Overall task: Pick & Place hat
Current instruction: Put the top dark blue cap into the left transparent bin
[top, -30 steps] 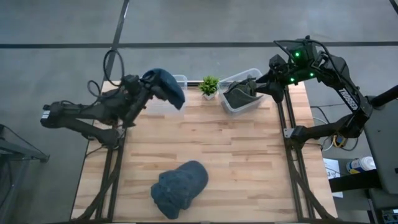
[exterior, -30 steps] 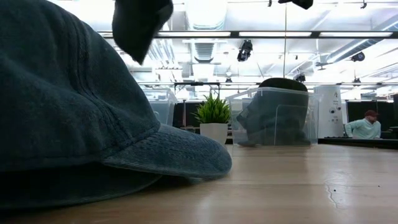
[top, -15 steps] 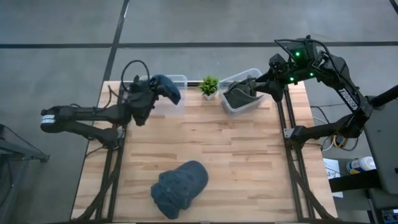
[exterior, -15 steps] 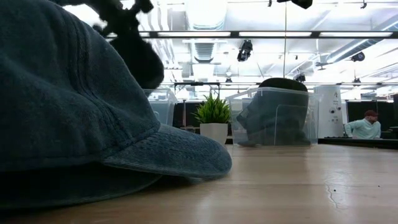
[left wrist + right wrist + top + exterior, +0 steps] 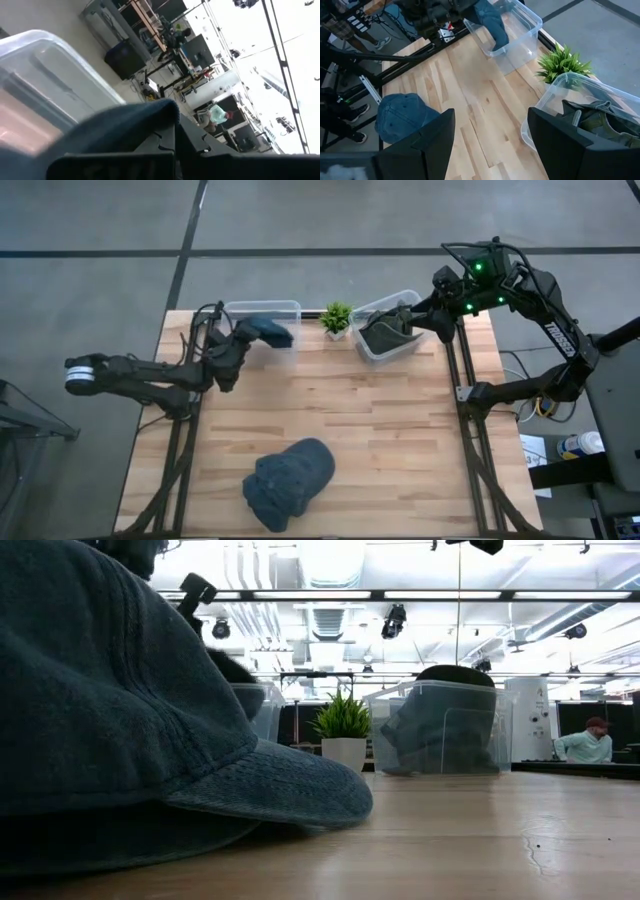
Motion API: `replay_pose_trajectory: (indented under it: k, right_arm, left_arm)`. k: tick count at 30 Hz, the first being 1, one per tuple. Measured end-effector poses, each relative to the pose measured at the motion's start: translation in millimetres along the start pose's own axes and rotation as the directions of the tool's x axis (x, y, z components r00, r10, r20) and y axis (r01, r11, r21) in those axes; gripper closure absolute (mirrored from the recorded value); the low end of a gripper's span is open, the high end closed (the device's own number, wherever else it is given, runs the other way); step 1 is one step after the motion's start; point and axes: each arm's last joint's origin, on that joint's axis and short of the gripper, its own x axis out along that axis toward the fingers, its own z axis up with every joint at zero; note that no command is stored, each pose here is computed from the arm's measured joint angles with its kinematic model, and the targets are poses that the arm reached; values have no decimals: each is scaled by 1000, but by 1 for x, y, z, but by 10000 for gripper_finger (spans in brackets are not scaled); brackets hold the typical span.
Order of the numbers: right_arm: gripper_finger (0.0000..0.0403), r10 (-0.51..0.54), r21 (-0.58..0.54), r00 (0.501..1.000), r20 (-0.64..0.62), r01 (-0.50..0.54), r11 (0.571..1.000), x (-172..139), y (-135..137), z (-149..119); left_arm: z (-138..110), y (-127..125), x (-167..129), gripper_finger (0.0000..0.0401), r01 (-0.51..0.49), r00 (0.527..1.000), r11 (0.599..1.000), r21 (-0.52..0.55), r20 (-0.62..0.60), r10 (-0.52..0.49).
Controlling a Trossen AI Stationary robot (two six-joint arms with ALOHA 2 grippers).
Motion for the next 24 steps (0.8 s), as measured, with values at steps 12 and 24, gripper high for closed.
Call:
replay_pose_trajectory:
  k: [12, 24]
  right_arm:
    - [158, 0, 2, 1000, -1, 0, 1000, 0, 0, 0]
    - [159, 0, 21, 1000, 0, 0, 1000, 0, 0, 0]
  left_arm:
    - [-3, 6, -1, 361, 49, 995, 998, 36, -84, -46]
    - [16, -32, -2, 243, 168, 982, 972, 164, -112, -151]
